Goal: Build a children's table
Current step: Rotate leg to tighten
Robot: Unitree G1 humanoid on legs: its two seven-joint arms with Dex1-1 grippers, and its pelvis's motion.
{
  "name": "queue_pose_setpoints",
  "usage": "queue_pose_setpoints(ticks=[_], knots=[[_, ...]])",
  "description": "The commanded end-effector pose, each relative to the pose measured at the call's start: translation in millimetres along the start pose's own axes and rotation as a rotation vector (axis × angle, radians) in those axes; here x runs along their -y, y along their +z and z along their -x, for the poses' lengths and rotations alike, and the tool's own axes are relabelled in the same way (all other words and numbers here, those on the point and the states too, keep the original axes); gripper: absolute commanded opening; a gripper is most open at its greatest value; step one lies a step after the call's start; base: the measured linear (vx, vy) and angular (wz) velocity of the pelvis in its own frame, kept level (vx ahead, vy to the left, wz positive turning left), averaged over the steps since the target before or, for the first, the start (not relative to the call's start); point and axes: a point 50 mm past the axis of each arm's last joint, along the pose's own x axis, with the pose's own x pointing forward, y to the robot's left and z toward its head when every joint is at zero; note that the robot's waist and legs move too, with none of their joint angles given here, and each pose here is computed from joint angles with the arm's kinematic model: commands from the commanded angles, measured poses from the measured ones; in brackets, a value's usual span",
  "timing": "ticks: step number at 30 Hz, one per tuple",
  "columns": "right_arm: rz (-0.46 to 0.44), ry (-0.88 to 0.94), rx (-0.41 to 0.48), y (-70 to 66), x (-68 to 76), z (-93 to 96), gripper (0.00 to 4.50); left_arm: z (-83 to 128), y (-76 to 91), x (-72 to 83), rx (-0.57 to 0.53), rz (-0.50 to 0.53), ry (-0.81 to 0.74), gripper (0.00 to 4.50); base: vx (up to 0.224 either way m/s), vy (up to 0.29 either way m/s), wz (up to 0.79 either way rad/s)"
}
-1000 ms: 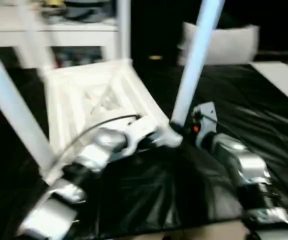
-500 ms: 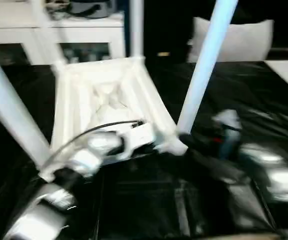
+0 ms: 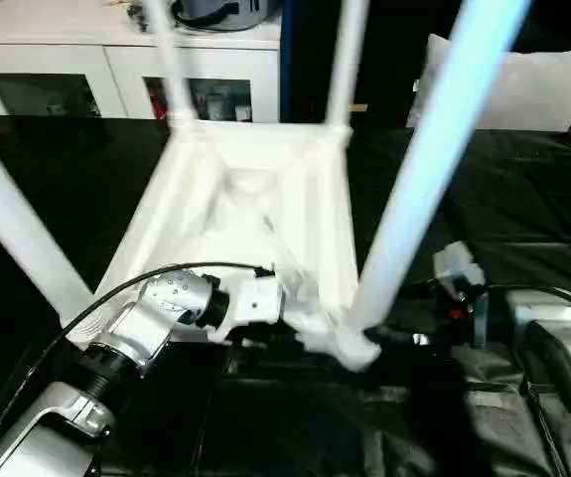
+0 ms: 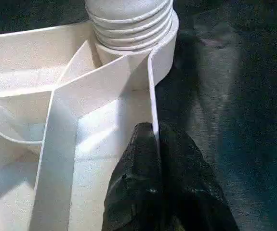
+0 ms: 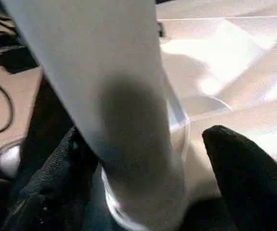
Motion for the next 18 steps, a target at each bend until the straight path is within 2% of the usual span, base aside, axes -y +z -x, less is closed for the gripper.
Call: queue_pose_setpoints(ticks=[1,13,14,18], knots=[[0.004,0.045,0.006,4.0,0.7,-2.1,3.38,-7.2,7.5,2.3,-0.009,-0.068,-0.085,0.00,0.000,0.000,0.00],[-0.064,0.123,0.012,-0.7,-2.8,-7.8,2.38,1.9,0.3,-1.3,-0.027,-0.030,-0.038,0.00,0.000,0.000,0.00],[-0.098,0.111,0.048,0.1,-4.1,-9.9,2.32,3.5,-0.6,-1.4,-0.016,0.004,-0.001,0.00,0.000,0.000,0.00],[-0.138,0.017,0.086,1.2,-5.7,-20.8,2.26,3.4,-2.5,-0.5,-0.016,0.116,0.104,0.00,0.000,0.000,0.00]])
